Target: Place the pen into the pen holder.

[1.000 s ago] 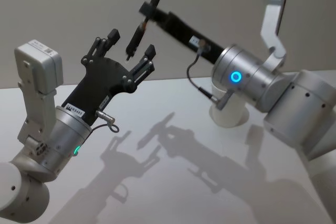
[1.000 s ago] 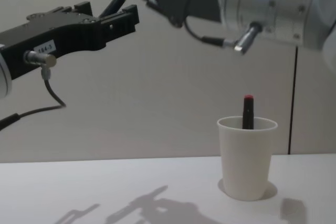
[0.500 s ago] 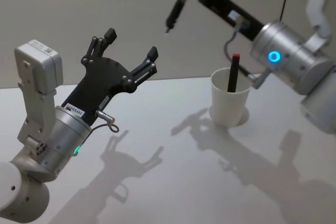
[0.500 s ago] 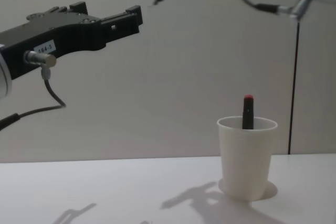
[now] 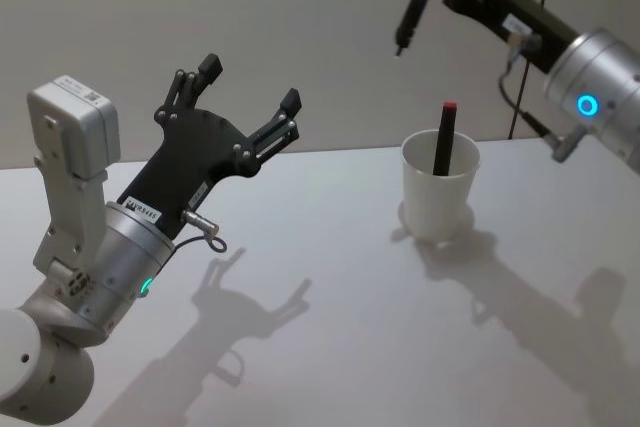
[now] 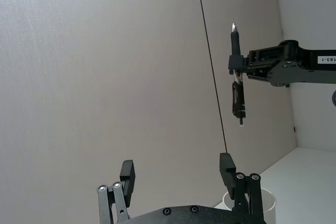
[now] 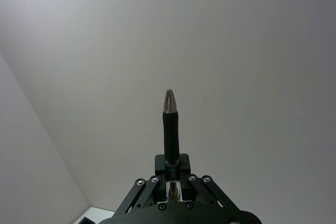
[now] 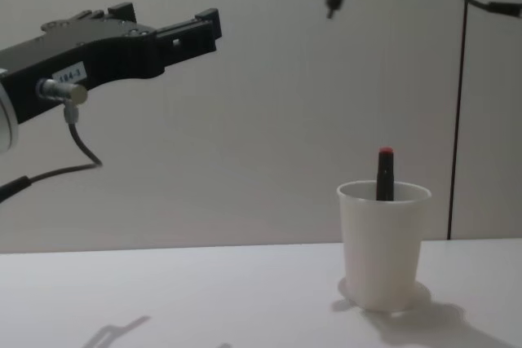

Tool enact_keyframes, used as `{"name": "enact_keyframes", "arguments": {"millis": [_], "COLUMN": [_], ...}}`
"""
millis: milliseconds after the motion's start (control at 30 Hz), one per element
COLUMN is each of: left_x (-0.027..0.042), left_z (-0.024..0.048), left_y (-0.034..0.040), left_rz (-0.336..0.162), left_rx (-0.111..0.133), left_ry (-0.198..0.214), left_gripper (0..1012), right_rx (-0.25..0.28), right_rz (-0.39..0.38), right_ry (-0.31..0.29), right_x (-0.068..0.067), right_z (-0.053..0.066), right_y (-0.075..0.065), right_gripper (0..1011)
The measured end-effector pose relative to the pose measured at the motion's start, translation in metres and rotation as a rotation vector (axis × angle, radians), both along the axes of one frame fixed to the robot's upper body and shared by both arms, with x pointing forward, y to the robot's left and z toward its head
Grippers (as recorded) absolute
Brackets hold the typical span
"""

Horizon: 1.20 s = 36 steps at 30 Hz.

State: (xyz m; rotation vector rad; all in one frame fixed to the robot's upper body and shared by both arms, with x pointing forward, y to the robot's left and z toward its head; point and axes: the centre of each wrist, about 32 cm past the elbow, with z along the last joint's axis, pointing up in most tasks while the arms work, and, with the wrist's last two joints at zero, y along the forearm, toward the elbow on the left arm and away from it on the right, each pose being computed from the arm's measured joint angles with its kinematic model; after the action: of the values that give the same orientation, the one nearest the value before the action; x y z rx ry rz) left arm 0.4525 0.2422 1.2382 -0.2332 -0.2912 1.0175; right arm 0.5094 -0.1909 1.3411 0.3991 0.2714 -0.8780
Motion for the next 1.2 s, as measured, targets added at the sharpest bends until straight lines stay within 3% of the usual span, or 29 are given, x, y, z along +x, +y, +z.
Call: {"name": "enact_keyframes", "arguments": {"millis": [400, 700, 933, 1200], "left_x": [0.0, 0.0, 0.0, 0.0], "left_z": [0.0, 0.0, 0.0, 0.0], "left_y": [0.0, 0.0, 0.0, 0.0], "left_rz": [0.0, 0.0, 0.0, 0.0], "left_rx": [0.0, 0.0, 0.0, 0.0], "left_ry": [0.0, 0.0, 0.0, 0.0], "left_gripper": [1001, 1001, 1001, 1001], "right_rx": [-0.189, -0.326, -0.438, -0.57], "right_rz": [-0.115, -0.192, -0.251, -0.301], "right_ry": [-0.058, -0.075, -0.073, -0.052], "right_x": [-0.002, 0.001, 0.008, 0.026], "right_z": [-0.002, -0.012, -0.026, -0.055], "right_y": [-0.02, -0.031, -0.038, -0.039], "right_gripper": [132, 132, 132, 132]}}
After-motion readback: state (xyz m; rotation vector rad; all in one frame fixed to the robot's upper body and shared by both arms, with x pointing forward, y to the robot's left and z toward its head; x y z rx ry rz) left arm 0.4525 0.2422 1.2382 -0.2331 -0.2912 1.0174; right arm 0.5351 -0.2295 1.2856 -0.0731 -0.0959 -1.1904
